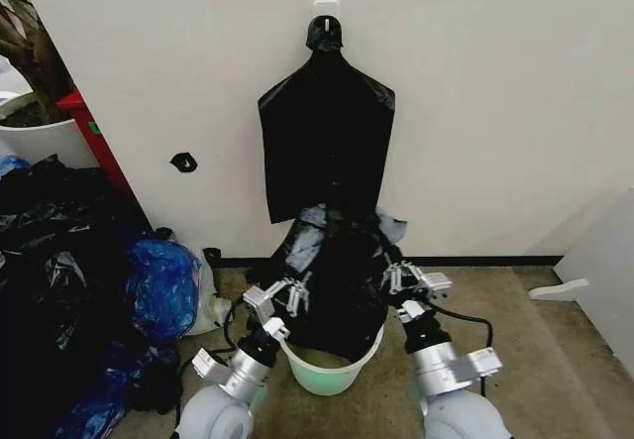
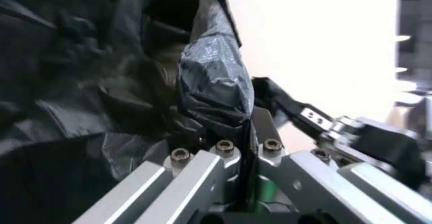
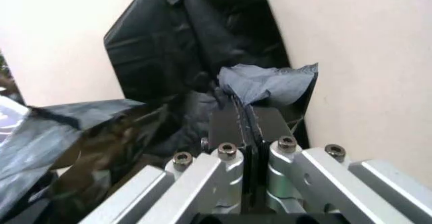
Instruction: Place the garbage bag over the trash bin.
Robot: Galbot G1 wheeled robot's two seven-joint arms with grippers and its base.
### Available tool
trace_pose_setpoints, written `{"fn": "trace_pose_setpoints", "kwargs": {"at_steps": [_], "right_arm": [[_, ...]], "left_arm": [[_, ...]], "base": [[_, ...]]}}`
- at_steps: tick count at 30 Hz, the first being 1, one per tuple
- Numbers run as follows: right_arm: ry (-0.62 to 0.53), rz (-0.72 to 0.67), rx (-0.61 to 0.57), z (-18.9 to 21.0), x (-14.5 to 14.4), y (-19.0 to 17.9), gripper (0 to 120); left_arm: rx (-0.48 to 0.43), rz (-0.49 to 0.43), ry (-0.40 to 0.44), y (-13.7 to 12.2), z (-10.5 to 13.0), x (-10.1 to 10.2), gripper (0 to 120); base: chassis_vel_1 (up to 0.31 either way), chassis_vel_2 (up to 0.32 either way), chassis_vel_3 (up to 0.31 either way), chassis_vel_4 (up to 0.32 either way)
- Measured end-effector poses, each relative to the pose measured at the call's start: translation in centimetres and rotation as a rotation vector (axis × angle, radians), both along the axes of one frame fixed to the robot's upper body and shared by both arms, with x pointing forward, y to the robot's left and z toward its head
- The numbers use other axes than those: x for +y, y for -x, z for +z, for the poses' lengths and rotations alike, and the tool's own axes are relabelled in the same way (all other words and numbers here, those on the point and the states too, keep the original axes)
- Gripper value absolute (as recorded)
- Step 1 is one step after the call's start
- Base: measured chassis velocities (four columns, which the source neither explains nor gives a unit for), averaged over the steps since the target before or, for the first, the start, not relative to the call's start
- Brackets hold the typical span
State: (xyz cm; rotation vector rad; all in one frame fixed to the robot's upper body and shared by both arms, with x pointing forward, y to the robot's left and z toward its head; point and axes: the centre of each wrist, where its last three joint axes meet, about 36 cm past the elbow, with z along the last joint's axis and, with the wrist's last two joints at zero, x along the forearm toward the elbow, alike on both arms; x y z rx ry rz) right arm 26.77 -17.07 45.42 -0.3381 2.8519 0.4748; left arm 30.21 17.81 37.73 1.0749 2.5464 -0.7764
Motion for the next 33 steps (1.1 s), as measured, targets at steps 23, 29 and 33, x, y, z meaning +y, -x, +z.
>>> {"fn": "trace_pose_setpoints", "kwargs": {"at_steps": [23, 29, 33], "right_arm": [[0.07, -0.055, 0.009, -2.9, 0.3, 1.7, 0], [0.052, 0.043, 0.066, -2.8, 0.5, 2.8, 0], [0.039, 0.039, 0.182, -1.8, 0.7, 3.7, 0]], "left_arm": [[0.167, -0.017, -0.073, 0.9, -4.0, -1.9, 0], [0.1, 0.172, -0.247, 0.1, -4.9, -2.1, 0], [0.072, 0.211, -0.258, -0.8, -5.2, -1.4, 0]], "base": [[0.0, 0.0, 0.0, 0.0], [0.0, 0.0, 0.0, 0.0], [0.0, 0.0, 0.0, 0.0]]}}
